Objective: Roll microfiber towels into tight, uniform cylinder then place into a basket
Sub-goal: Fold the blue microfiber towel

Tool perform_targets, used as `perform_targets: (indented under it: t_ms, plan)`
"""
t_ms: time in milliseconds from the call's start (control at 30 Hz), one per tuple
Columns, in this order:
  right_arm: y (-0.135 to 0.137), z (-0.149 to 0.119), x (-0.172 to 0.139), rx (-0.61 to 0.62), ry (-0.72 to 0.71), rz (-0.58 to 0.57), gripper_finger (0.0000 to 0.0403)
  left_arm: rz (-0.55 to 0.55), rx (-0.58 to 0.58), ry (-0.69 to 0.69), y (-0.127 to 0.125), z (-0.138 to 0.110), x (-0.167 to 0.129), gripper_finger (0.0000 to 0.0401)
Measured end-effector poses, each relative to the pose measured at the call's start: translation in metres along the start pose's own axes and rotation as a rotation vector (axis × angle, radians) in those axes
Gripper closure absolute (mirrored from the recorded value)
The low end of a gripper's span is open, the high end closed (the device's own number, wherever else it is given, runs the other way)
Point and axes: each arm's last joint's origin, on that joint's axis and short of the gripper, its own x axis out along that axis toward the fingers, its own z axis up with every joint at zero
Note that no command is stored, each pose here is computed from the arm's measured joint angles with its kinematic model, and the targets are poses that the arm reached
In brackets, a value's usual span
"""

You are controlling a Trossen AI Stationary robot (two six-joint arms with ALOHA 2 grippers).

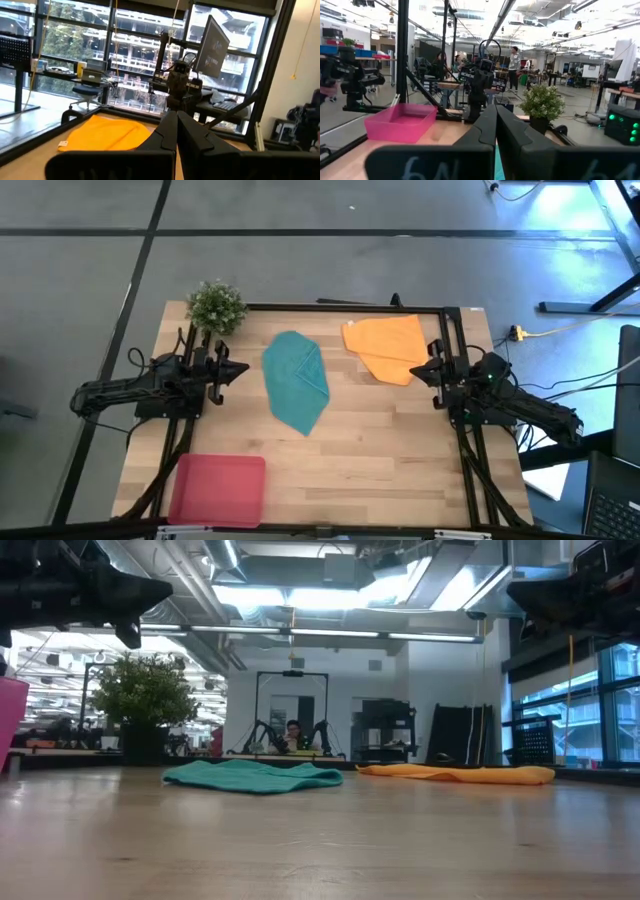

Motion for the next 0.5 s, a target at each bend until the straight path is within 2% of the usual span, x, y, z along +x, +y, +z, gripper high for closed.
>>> perform_targets:
  t_ms: [67,233,500]
  plan:
    - [0.0,0.001,0.0,-0.014,-0.005,0.0,0.0392,0.009,-0.002,-0.005,-0.001,0.004,0.0,0.0401]
    - [0.0,0.005,0.0,-0.038,-0.049,0.001,0.0392,-0.002,0.019,-0.051,-0.007,0.032,-0.001,0.0401]
    - [0.001,0.014,-0.001,-0.08,-0.131,0.004,0.0392,0.054,0.026,0.141,-0.016,0.063,0.01,0.0401]
